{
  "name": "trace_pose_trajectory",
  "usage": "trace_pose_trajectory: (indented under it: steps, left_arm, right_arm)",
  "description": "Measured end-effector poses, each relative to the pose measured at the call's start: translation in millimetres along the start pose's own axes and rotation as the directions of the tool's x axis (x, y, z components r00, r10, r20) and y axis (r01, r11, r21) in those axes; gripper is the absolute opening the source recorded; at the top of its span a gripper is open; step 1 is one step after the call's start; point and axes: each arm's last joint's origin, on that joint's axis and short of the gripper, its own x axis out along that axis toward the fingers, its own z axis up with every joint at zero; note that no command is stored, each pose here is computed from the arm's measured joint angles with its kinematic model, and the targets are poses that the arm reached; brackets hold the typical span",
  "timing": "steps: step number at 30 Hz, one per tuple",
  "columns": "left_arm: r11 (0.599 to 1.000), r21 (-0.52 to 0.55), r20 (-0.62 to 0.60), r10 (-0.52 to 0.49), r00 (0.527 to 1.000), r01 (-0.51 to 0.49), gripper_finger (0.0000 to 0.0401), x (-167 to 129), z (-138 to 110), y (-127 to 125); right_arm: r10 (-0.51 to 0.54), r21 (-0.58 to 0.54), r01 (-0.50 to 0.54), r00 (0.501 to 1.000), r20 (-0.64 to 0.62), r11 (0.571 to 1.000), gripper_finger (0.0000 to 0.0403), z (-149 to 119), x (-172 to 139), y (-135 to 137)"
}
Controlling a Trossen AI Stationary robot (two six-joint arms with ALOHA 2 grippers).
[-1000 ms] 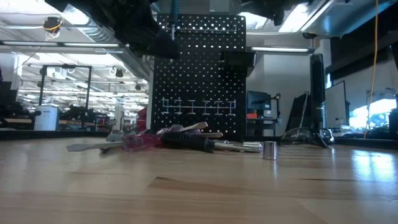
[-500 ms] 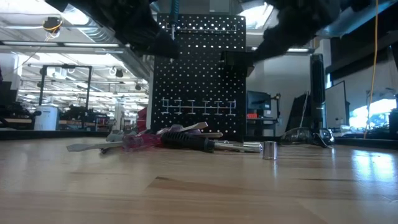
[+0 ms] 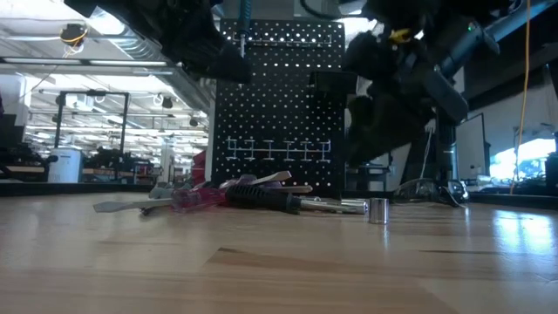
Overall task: Hang tools onto peg board
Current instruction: Put the silver socket into the black bin on the peg board
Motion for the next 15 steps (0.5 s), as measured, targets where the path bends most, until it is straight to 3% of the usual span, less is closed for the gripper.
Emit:
trace_pose_trajectory:
  steps: [15]
  left_arm:
    - [1.000,-0.001,0.000,0.002,1.000,-0.002,0.0136,0,0,1]
  right_arm:
    - [-0.012,-0.002,0.011,0.994,-0.109,1.000,0.0205,-19,30,4]
